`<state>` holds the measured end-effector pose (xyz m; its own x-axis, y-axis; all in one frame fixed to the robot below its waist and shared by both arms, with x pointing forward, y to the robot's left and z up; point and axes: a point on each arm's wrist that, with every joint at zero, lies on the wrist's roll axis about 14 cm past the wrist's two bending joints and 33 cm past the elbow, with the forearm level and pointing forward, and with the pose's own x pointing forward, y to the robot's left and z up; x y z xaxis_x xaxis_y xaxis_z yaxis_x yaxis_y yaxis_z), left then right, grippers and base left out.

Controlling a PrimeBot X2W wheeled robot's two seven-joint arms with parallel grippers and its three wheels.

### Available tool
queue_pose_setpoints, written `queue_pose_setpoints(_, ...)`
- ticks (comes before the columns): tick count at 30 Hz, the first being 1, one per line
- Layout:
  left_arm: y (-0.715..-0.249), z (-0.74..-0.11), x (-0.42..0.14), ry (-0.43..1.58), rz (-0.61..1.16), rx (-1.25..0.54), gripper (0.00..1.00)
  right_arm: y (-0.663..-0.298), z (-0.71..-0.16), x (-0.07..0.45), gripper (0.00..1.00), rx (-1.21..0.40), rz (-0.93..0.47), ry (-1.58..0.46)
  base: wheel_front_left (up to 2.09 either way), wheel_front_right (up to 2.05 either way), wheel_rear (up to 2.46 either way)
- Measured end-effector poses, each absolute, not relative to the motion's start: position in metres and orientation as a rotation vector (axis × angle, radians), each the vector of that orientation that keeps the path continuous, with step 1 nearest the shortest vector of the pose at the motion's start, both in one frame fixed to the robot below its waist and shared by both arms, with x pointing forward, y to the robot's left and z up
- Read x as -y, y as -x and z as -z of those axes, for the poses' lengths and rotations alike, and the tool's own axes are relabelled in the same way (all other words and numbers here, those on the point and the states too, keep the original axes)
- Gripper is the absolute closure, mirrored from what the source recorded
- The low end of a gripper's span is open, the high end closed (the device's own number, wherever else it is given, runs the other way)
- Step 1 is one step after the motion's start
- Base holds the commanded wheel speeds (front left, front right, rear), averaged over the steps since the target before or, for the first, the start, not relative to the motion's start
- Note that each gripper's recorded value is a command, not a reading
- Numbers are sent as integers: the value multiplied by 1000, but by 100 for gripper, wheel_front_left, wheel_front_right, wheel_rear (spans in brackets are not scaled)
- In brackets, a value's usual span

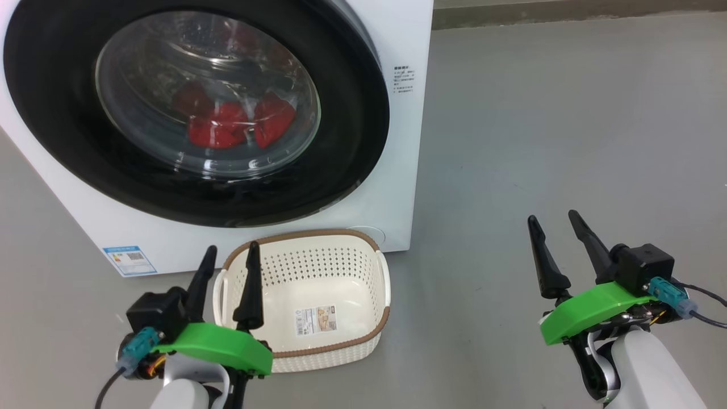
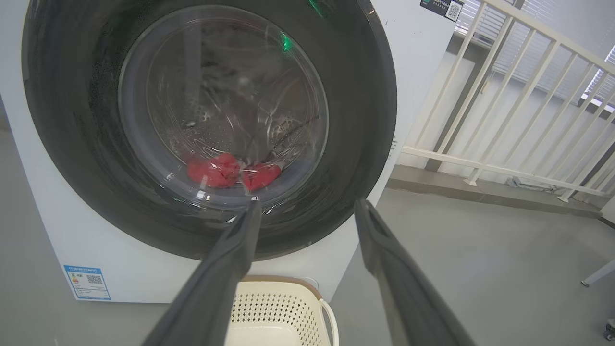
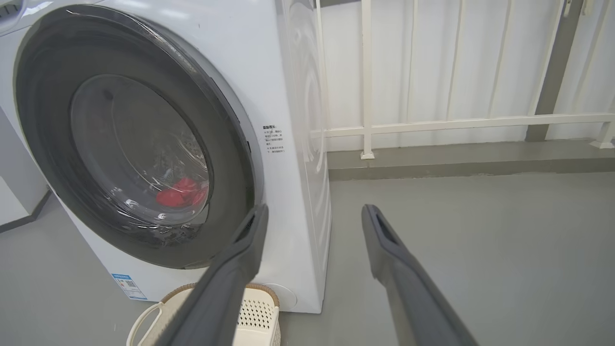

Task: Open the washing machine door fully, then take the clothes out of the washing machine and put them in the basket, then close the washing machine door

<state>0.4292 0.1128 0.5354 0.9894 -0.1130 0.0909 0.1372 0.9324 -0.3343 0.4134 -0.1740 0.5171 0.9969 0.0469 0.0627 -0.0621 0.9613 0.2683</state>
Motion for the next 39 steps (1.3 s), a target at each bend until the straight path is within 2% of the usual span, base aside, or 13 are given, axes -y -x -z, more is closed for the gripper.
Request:
queue_pose_setpoints(13,-431,-549,-110,217,145,136,0,-420,-533,170,0,114,-84,-132,0,0,0)
queue_pose_setpoints(35,-431,-544,-112,263,138,123,0,-426,-531,172,0,112,-76,-134,0,0,0)
queue_pose_setpoints(36,-431,-543,-112,263,139,120,0,-427,-529,172,3,108,-75,-135,0,0,0)
queue_pose_setpoints(37,-432,-543,-111,264,142,120,0,-428,-527,172,42,103,-75,-136,0,0,0)
queue_pose_setpoints(39,-433,-543,-109,267,153,122,0,-431,-522,171,100,89,-74,-151,0,0,0)
